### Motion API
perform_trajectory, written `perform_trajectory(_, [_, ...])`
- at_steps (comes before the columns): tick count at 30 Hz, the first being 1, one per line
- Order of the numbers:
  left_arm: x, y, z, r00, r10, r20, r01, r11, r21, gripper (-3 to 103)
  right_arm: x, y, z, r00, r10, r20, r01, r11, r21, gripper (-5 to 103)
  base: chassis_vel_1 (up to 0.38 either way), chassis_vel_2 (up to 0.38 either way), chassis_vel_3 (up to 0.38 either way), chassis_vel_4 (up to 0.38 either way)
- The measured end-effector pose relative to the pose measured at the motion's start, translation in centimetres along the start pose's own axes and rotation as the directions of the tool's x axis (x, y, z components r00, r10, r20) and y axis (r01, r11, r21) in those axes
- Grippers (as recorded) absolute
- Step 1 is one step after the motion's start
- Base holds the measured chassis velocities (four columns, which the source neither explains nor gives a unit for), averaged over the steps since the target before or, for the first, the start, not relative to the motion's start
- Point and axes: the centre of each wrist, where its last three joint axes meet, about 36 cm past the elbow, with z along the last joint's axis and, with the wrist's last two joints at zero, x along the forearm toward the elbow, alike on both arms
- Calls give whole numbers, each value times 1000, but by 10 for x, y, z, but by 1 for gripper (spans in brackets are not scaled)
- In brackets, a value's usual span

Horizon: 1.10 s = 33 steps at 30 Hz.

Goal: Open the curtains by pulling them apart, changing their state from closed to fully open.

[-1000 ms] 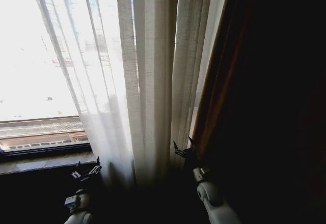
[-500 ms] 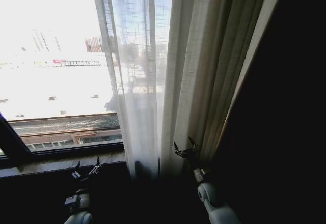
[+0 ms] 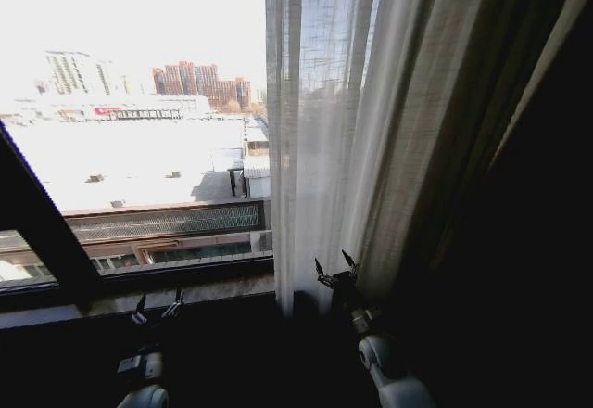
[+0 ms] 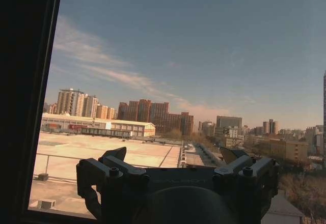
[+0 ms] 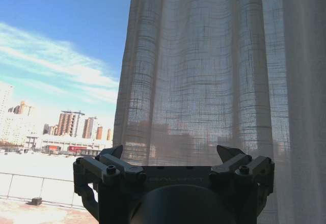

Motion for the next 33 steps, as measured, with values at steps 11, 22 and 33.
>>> perform_trajectory(11, [0,0,0,1000,0,0,0,1000,0,100,-13,-5,-2,999,47,-1,-46,995,90,100,133,126,-122,-122])
perform_trajectory(22, [0,0,0,1000,0,0,0,1000,0,100,-60,17,-4,1000,7,16,-8,999,39,100,-38,-15,30,17])
perform_trajectory(33, [0,0,0,1000,0,0,0,1000,0,100,-88,36,3,1000,-21,10,21,1000,5,100,0,0,0,0])
